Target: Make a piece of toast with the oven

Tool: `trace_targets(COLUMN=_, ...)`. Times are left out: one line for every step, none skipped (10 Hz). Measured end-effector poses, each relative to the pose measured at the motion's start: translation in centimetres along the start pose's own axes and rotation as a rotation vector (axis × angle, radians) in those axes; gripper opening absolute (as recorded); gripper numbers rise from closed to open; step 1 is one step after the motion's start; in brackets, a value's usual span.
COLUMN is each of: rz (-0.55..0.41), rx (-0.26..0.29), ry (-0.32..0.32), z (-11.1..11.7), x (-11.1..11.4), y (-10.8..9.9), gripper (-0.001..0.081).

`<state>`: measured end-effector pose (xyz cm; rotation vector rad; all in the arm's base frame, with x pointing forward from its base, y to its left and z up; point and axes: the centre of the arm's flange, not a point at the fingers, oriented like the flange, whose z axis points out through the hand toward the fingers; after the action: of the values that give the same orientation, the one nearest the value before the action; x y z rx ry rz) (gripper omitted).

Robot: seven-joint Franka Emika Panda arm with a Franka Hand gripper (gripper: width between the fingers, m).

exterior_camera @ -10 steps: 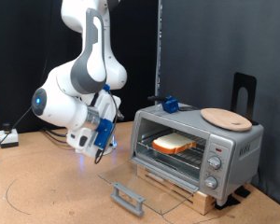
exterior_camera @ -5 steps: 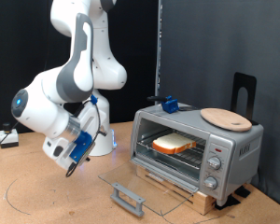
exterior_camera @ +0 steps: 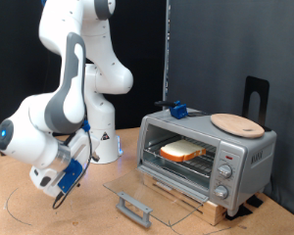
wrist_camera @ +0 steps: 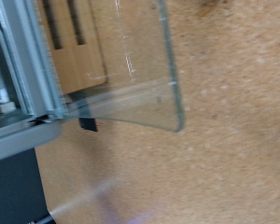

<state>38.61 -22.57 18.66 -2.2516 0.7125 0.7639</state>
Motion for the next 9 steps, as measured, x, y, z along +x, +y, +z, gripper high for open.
trace_targets(rz=-0.014, rx=-0.004, ry=-0.019, z=0.6, x=1.1, y=0.4, gripper=0.0807)
trace_targets(rz=-0.023, rx=-0.002, ry=-0.044, z=1.5, x=2.2, y=0.7, gripper=0.0807)
trace_targets(rz=-0.026, rx=0.003, ry=-0.085, z=2.6, x=3.1, y=0.7, gripper=0.0807)
trace_targets(rz=-0.030, rx=0.007, ry=-0.136, z=3.7, x=3.8, y=0.3, gripper=0.0807)
trace_targets(rz=-0.038, rx=0.007, ry=-0.188, z=4.8, x=4.3, y=-0.2, gripper=0.0807)
trace_targets(rz=-0.052, rx=-0.002, ry=-0.224, z=6.0, x=4.5, y=-1.0, gripper=0.0807)
trace_targets(rz=-0.068, rx=-0.013, ry=-0.241, z=6.8, x=4.5, y=-1.8, gripper=0.0807)
trace_targets(rz=-0.079, rx=-0.026, ry=-0.229, z=7.1, x=4.5, y=-2.4, gripper=0.0807)
trace_targets(rz=-0.085, rx=-0.036, ry=-0.206, z=7.1, x=4.2, y=-2.5, gripper=0.0807)
